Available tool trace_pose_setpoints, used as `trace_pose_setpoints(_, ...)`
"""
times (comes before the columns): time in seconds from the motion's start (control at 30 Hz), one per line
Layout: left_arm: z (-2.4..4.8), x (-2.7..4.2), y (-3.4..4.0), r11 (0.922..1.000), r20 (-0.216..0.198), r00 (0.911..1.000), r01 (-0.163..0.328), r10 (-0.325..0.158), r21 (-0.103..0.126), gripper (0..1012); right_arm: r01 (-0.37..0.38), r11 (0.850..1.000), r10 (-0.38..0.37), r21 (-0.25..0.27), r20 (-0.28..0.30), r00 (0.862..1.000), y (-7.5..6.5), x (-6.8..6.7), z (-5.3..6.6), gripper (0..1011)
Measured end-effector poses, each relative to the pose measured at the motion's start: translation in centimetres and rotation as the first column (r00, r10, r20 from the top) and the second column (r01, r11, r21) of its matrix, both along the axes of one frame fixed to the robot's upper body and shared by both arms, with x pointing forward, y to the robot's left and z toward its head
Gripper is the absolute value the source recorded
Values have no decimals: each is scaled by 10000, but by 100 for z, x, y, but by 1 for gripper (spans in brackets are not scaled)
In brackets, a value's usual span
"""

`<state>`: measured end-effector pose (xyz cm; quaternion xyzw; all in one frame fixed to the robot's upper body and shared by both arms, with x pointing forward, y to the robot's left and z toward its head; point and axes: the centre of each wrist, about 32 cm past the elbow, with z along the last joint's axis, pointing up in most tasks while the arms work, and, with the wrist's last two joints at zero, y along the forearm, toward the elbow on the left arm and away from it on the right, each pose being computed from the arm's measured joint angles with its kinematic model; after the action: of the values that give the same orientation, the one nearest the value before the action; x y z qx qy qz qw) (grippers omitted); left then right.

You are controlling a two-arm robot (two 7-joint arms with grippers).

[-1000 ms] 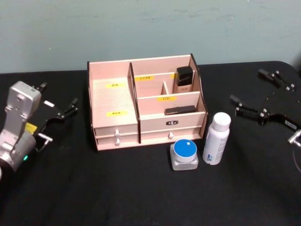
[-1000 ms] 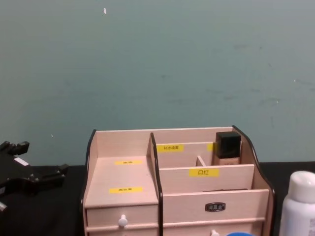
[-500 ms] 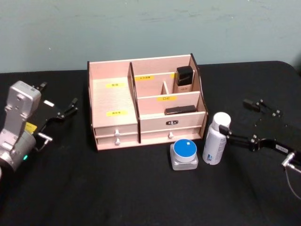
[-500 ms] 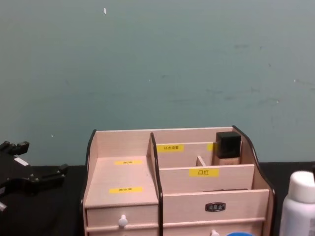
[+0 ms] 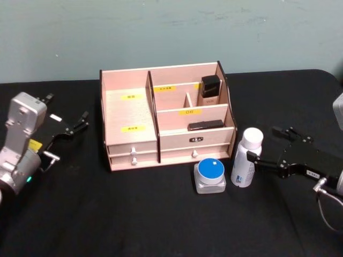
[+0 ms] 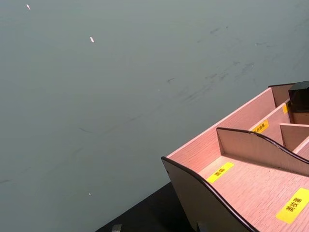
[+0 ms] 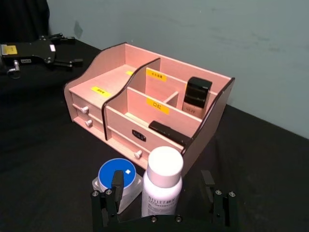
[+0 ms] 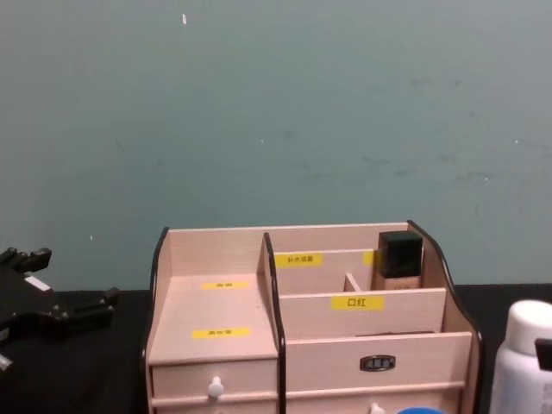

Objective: Pick up the facial cleanser and watermelon frost from the table and place them into the tiered storage box.

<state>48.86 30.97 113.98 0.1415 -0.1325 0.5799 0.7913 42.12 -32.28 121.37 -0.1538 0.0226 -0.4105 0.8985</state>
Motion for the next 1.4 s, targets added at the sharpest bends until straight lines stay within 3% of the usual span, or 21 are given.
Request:
trace_pose_setpoints(0.43,0,0,0,10000,-1,10000,-1,1,0,1010,-87,9997,99,234,-521,9986,22,132,-163,1002)
trace_pose_setpoints(1.4,0,0,0,10000,0,10000,0,0,-1,1010,-352,9983,385,475,-716,9967,129,359,-375,1002)
